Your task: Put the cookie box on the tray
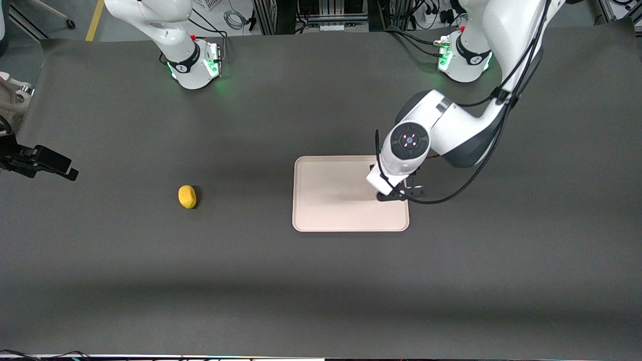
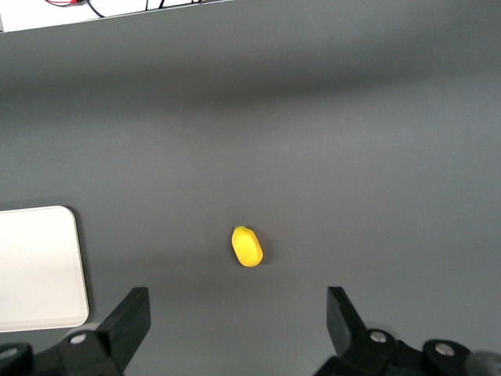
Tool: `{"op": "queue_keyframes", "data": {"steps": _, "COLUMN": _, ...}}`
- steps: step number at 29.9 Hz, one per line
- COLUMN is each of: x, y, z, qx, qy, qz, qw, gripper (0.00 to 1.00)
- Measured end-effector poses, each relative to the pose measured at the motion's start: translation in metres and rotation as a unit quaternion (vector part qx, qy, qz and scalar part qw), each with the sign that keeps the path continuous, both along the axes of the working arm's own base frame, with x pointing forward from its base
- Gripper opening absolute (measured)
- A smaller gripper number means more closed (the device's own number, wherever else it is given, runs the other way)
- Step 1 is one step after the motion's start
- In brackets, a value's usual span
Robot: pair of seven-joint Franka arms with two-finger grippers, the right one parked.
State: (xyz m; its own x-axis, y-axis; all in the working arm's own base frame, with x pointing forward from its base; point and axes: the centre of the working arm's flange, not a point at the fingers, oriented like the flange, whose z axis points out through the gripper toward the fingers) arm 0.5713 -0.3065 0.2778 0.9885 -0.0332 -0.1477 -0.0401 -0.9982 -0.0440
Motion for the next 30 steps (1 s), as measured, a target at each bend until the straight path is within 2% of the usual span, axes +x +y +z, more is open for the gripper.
{"op": "queue_keyframes", "data": {"steps": 2, "x": 0.001, "y": 0.002, "z": -0.004, "qx": -0.001, "qy": 0.001, "qz": 0.0, "qw": 1.0, "gripper": 0.22}}
{"op": "queue_keyframes", "data": {"steps": 7, "x": 0.001, "y": 0.001, "z": -0.009, "qx": -0.007, "qy": -0.003, "qz": -0.001, "qw": 1.0, "gripper": 0.44}}
{"op": "queue_keyframes", "data": {"steps": 10, "x": 0.0, "y": 0.0, "z": -0.01, "qx": -0.009, "qy": -0.005, "qz": -0.002, "qw": 0.9999, "gripper": 0.45}}
{"op": "queue_keyframes", "data": {"steps": 14, "x": 0.0, "y": 0.0, "z": -0.011, "qx": -0.009, "qy": -0.004, "qz": -0.002, "qw": 1.0, "gripper": 0.59}}
{"op": "queue_keyframes", "data": {"steps": 19, "x": 0.001, "y": 0.003, "z": -0.008, "qx": -0.005, "qy": -0.002, "qz": 0.0, "qw": 1.0, "gripper": 0.83}}
{"op": "queue_keyframes", "data": {"steps": 20, "x": 0.001, "y": 0.005, "z": -0.006, "qx": -0.003, "qy": -0.001, "qz": 0.001, "qw": 1.0, "gripper": 0.93}}
{"op": "queue_keyframes", "data": {"steps": 21, "x": 0.002, "y": 0.007, "z": -0.003, "qx": 0.0, "qy": 0.0, "qz": 0.003, "qw": 1.0, "gripper": 0.93}}
{"op": "queue_keyframes", "data": {"steps": 22, "x": 0.003, "y": 0.009, "z": 0.002, "qx": 0.002, "qy": 0.0, "qz": 0.006, "qw": 1.0, "gripper": 1.0}}
{"op": "queue_keyframes", "data": {"steps": 27, "x": 0.016, "y": 0.032, "z": 0.055, "qx": 0.003, "qy": -0.001, "qz": 0.049, "qw": 0.9988, "gripper": 1.0}}
{"op": "queue_keyframes", "data": {"steps": 30, "x": 0.025, "y": 0.059, "z": 0.108, "qx": -0.002, "qy": -0.016, "qz": 0.084, "qw": 0.9963, "gripper": 1.0}}
